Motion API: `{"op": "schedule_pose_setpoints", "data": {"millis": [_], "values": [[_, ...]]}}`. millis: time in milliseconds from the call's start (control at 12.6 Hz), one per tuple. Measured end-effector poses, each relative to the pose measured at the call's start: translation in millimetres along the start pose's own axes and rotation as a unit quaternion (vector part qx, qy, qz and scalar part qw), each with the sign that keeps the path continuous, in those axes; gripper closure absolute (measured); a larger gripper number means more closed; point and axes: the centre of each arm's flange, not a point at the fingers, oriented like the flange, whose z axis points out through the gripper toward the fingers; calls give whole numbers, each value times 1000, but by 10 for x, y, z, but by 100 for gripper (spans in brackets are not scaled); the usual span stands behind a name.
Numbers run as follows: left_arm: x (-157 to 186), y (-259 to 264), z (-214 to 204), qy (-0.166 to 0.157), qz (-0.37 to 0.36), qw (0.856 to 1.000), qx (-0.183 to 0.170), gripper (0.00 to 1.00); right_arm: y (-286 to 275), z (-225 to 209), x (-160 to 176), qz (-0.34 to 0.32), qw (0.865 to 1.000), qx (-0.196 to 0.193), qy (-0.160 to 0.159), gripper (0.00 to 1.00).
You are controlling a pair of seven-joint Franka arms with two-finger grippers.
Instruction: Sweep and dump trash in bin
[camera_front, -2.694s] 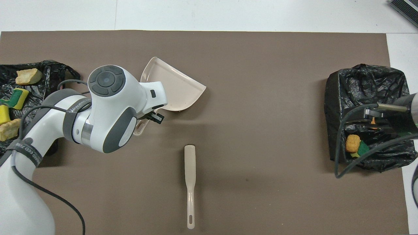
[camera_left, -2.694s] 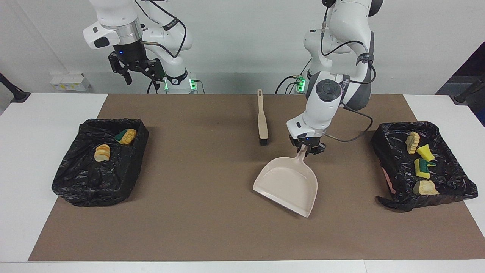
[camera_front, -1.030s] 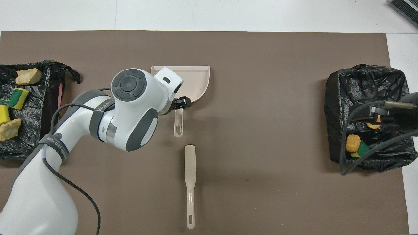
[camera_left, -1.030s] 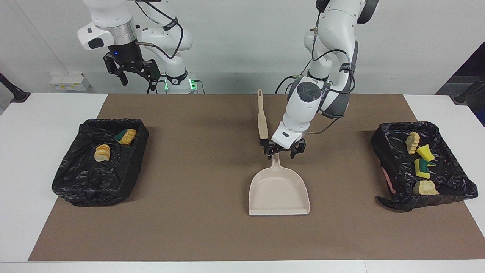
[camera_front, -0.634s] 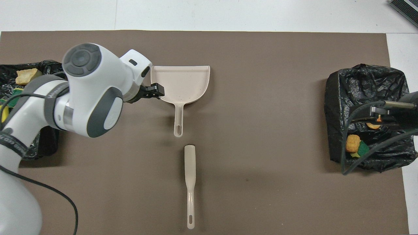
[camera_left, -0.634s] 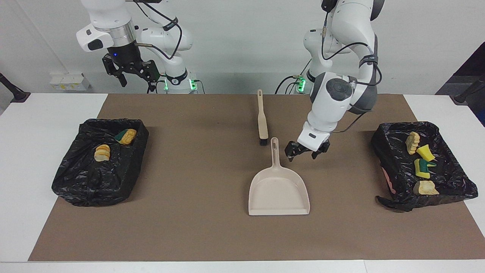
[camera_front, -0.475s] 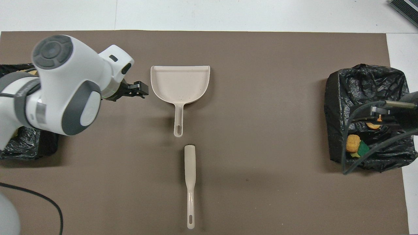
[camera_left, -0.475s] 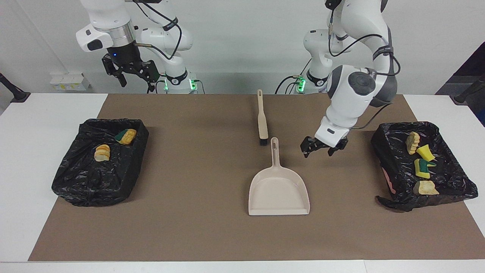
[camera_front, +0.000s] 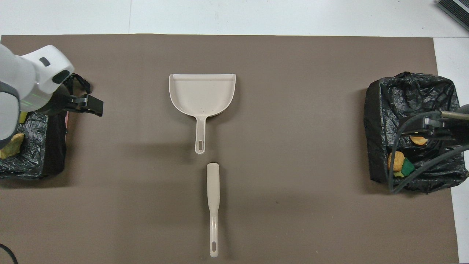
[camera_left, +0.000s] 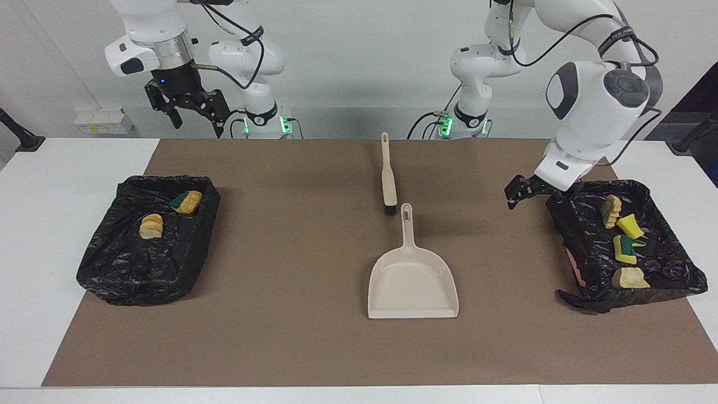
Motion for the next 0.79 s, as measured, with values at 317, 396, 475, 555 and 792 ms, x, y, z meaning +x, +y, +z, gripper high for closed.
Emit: {"op": "schedule_pose_setpoints", "data": {"millis": [317, 396, 475, 555, 792], "values": [[-209, -663, -525, -4, 30, 1000, 2, 0, 7, -1, 2, 1, 1000, 0, 0, 0], [-306, -790, -681, 1, 36, 999, 5, 0, 27, 0, 8, 3, 1000, 0, 0, 0], [-405, -865, -813, 6, 36, 999, 8, 0, 45, 1, 13, 5, 1000, 0, 0, 0], [-469, -880, -896, 9, 34, 999, 10, 0, 46, 1, 14, 5, 1000, 2, -1, 0], [-499, -720, -892, 5, 33, 999, 11, 0, 60, -11, 28, 7, 1000, 7, -5, 0]]}}
